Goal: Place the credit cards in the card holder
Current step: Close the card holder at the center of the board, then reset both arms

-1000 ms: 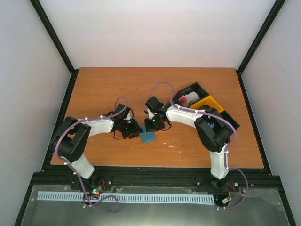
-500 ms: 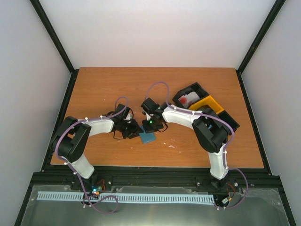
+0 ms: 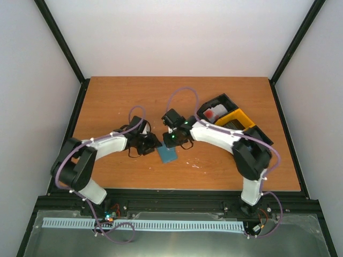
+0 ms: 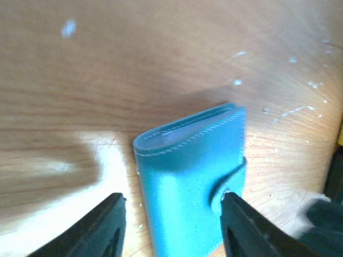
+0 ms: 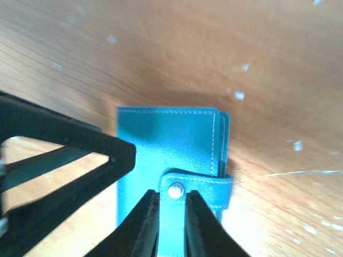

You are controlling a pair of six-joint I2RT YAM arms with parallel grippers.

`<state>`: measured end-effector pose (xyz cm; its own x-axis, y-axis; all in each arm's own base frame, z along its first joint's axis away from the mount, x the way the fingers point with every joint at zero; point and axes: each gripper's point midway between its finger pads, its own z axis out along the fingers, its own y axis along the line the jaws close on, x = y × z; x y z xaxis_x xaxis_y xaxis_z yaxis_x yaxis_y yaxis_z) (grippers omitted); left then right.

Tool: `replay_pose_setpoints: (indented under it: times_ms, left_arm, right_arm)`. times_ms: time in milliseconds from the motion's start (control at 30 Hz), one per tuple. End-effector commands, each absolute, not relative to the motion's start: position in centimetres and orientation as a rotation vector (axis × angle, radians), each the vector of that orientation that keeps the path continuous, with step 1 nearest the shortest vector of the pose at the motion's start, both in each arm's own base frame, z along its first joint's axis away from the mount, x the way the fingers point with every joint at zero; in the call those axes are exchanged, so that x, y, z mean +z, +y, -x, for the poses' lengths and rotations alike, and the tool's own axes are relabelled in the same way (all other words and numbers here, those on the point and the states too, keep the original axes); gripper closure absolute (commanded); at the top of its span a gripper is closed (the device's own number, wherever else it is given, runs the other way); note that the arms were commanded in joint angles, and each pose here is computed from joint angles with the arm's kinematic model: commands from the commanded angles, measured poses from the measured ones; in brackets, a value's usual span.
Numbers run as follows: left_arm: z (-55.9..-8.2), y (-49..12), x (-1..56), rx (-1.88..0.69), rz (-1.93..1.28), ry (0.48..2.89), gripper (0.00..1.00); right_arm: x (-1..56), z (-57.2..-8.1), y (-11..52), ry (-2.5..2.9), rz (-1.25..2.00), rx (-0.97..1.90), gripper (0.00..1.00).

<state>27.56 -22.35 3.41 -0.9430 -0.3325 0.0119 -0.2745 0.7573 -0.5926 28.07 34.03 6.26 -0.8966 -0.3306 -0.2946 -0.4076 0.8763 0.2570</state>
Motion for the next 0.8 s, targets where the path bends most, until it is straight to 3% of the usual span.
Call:
replay_pose_setpoints:
  times_ms: [0,100,333,633,767]
  left_arm:
    - [-30.4,-21.1,10.3,-0.835,0.332,2.628,0.45]
    - [-30.4,-19.8,14.5,-0.803,0.264,2.497,0.36]
    - [-27.7,-14.4,24.0,-0.658,0.219,2.211,0.01]
    - [-22.4,-8.7,34.7,-0.577,0.155,1.829,0.00]
    - [-20.3,-5.9,38.8,-0.485,0.146,1.687,0.00]
  right_arm:
    - [16.7,-30.9,31.9,2.537,0.381,0.537,0.81]
    - [19.1,-30.5,27.3,2.467,0.262,0.447,0.72]
    - [24.9,-26.8,16.1,2.283,0.084,0.201,0.42]
    - [29.3,-21.6,7.2,2.070,-0.090,0.141,0.16]
    - [31.2,-19.9,4.5,1.992,-0.159,0.150,0.00]
